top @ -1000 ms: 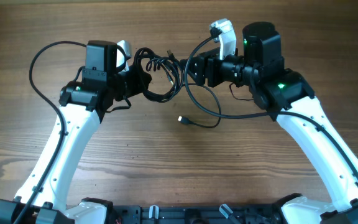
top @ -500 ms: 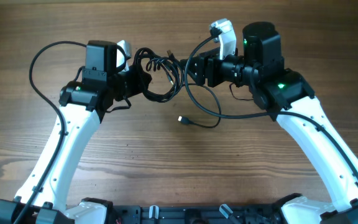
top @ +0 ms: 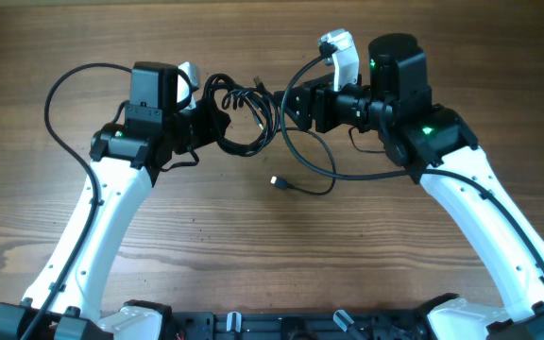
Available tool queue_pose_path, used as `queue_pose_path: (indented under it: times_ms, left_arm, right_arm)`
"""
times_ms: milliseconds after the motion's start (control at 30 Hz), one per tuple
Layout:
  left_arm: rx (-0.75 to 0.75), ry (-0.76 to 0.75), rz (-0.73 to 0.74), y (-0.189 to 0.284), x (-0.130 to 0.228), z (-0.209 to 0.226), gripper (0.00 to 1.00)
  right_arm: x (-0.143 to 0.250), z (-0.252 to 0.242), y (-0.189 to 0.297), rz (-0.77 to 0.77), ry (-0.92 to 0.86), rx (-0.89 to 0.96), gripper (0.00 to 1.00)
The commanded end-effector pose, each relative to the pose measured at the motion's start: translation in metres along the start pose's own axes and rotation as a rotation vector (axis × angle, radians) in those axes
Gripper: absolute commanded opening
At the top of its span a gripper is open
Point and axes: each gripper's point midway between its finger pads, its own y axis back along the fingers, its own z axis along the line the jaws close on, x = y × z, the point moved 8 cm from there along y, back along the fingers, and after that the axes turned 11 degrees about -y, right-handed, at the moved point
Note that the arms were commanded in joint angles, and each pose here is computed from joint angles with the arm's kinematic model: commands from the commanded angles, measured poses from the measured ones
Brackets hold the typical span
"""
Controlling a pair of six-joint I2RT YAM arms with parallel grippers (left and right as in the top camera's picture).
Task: Untangle cables
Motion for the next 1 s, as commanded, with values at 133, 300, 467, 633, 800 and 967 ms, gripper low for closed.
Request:
queue_pose_path:
  times_ms: [133,300,467,633,800,967]
  left_arm:
    - [0.008,-0.011,-0.001,0.003,0.001,0.000,0.04]
    - [0.008,0.056,-0.001,0.003,0.001,0.000,0.04]
    - [0.009,0.149,0.001,0.003,0.001,-0.001,0.04]
    - [0.024,0.164,0.012,0.001,0.004,-0.006,0.04]
    - [0.057,0.114,0.031,-0.004,0.011,-0.025,0.04]
    - [0.060,0.076,0.008,-0.007,0.011,-0.035,0.04]
  right_arm:
    - [-0.002,0.002,-0.002,0.008,-0.002,-0.016,0.70]
    - [-0.002,0.002,-0.002,0.009,-0.002,-0.015,0.70]
    - [-0.002,0.002,-0.002,0.006,0.000,-0.017,0.70]
    - [-0.004,0.003,-0.002,-0.005,0.006,-0.023,0.68]
    - [-0.005,0.003,-0.002,-0.009,0.009,-0.024,0.68]
    - [-0.005,0.003,-0.002,-0.011,0.010,-0.026,0.68]
